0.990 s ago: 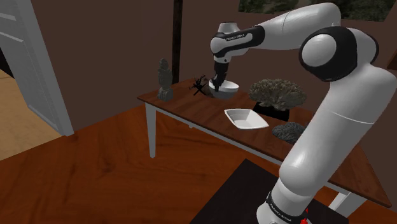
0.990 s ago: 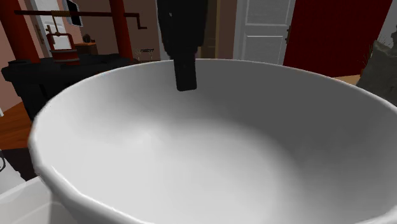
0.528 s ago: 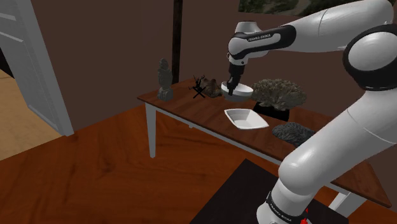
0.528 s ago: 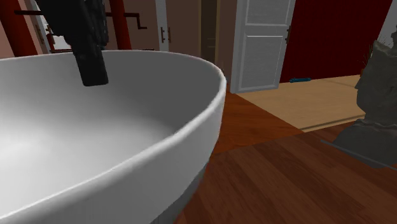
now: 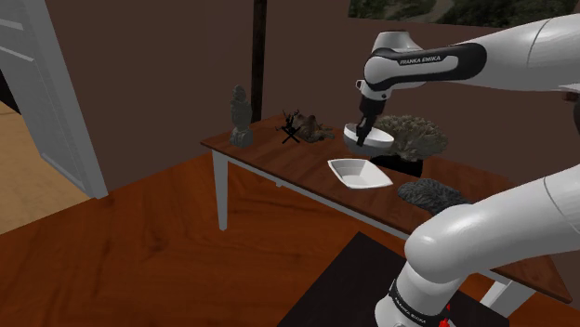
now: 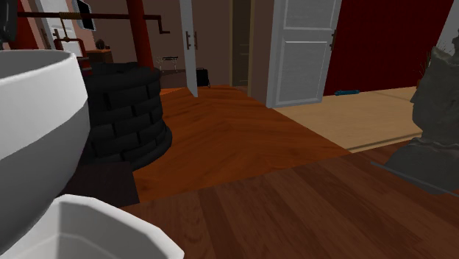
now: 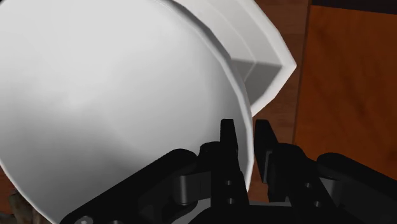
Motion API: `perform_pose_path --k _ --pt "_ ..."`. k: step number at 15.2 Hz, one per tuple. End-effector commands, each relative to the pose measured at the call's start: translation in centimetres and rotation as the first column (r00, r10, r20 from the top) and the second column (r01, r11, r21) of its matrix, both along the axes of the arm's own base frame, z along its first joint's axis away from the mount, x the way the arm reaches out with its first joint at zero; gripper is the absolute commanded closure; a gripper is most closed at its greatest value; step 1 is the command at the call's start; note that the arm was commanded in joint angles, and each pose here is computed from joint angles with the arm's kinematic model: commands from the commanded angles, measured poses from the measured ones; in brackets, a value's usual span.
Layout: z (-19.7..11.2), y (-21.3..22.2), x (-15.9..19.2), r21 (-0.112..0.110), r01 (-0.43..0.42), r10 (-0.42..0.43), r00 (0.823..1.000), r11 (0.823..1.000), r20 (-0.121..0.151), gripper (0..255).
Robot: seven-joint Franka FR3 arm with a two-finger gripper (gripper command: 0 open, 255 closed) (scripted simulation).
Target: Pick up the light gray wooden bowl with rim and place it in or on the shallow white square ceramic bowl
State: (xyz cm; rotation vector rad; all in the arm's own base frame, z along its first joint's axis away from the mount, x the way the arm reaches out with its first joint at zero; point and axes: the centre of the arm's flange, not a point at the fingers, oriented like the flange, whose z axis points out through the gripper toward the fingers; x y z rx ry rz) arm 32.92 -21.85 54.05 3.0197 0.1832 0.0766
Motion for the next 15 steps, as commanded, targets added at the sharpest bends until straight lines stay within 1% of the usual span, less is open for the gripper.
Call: perform_pose_path --k 1,15 --pt "-1.0 0.0 -0.5 0.0 -0.001 0.001 1.0 1.0 0.0 255" --pt "-8.4 0.0 -0.5 0.0 -0.001 0.001 1.0 1.0 0.0 255"
